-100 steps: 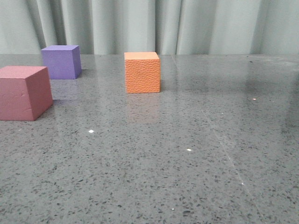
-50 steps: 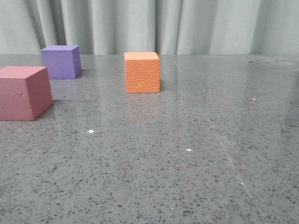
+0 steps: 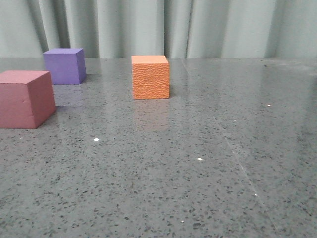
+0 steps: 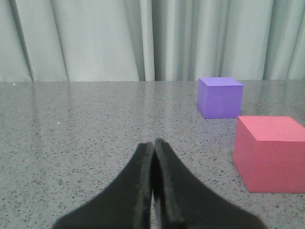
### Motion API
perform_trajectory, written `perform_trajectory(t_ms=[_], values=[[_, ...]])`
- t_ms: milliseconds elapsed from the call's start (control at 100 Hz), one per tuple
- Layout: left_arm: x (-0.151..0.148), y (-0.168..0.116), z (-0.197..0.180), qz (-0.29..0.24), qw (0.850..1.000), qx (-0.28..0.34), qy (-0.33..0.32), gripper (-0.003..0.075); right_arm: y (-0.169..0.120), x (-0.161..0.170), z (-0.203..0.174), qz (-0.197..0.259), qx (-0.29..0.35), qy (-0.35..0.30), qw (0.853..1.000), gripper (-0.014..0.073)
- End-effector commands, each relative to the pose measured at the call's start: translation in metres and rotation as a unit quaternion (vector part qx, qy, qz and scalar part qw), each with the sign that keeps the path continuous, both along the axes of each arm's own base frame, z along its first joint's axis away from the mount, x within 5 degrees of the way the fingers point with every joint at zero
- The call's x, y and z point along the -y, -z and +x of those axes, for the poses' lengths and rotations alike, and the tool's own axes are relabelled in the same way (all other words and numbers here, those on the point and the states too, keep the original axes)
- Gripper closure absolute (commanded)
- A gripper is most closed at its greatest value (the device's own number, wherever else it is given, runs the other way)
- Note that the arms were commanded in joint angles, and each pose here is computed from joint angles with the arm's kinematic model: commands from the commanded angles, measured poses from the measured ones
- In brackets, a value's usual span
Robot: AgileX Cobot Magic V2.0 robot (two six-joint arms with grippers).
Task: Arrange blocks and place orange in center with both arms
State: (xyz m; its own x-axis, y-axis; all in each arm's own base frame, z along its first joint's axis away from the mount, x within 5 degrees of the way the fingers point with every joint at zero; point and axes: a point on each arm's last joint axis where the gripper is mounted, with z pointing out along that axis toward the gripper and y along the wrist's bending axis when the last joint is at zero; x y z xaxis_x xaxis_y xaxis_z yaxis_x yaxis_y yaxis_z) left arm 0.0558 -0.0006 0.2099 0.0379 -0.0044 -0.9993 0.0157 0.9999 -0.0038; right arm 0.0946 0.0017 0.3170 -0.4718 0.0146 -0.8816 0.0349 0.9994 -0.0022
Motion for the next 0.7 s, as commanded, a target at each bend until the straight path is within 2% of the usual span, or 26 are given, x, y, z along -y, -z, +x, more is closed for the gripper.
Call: perform_trajectory(t_ms=[0, 510, 690], values=[[0.001, 0.010, 0.000, -0.008, 1.000, 0.025, 0.009, 0.0739, -0.012, 0.001, 0.001, -0.010, 0.037, -0.002, 0.999, 0.0663], [0.001, 0.010, 0.000, -0.008, 1.000, 0.025, 0.009, 0.0739, -0.012, 0.001, 0.001, -0.010, 0.037, -0.002, 0.999, 0.0663], [0.001, 0.010, 0.000, -0.008, 1.000, 0.025, 0.009, 0.0739, -0.011, 0.004, -0.010, -0.002, 0.070, -0.005, 0.998, 0.0663]])
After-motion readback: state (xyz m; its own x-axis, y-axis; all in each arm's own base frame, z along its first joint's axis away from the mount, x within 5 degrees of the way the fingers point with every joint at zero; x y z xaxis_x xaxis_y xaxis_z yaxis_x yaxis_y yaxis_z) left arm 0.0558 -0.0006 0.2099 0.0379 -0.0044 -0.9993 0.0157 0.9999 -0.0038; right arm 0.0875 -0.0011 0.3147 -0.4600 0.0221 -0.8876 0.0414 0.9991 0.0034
